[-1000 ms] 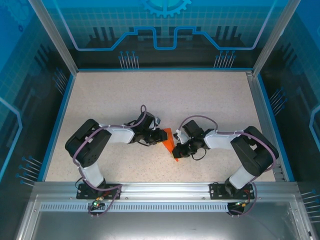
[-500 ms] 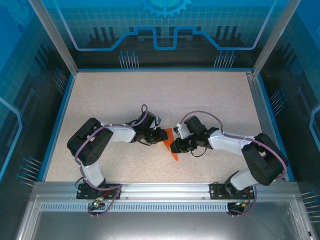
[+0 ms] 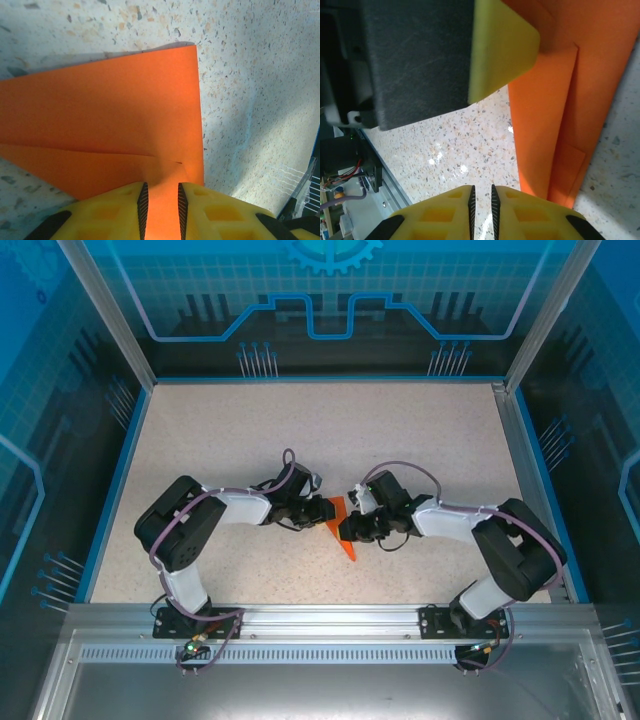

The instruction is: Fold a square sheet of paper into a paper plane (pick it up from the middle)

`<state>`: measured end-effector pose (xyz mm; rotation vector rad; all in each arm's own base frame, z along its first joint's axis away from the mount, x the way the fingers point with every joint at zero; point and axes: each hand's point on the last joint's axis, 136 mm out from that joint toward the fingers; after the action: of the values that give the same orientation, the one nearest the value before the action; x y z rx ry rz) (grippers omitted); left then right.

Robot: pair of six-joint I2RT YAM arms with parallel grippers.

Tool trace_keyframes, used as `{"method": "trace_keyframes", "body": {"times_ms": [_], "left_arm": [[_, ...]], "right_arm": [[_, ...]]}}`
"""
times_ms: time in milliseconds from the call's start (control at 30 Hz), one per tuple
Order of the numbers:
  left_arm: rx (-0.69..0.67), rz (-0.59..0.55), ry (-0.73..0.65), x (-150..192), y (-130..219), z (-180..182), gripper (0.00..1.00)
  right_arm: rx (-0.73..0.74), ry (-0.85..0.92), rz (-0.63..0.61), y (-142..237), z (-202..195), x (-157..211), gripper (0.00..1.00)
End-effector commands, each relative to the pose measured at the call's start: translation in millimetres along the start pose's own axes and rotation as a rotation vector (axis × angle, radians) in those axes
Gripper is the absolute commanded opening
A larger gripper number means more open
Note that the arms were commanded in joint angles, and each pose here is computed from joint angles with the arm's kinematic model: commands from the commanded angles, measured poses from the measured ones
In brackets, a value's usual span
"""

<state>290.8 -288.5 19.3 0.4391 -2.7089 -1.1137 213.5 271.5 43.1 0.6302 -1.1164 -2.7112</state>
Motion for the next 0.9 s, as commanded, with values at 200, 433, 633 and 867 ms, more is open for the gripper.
{"method": "trace_keyframes", "body": {"times_ms": [200, 433, 633, 867], "left_arm": [[-0.098, 0.007, 0.02, 2.2, -5.6, 23.6, 0.26], [-0.13, 0.006, 0.041, 3.1, -6.8, 32.7, 0.26], [-0.142, 0.012, 0.054, 4.0, -8.9, 36.8, 0.26], [-0.148, 0.016, 0.058, 4.6, -10.8, 39.5, 0.26]], "right_arm": [[0.018, -0.085, 0.089, -20.6, -27.6, 24.8, 0.19], [0.02, -0.104, 0.121, -18.2, -32.1, 47.0, 0.18], [-0.054, -0.04, 0.134, -8.0, -10.4, 55.6, 0.19], [-0.001, -0.069, 0.191, -7.1, -25.9, 88.6, 0.19]]}}
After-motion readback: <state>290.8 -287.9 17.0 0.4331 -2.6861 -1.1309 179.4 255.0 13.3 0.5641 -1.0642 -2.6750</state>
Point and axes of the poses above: each hand's point on the last joint's axis, 136 mm out from that joint toward the fingers, its own y axis back along the fingers, its own z axis along the line the jaws close on, x = y × z, and after that the axes turned 14 degrees about y, right-handed
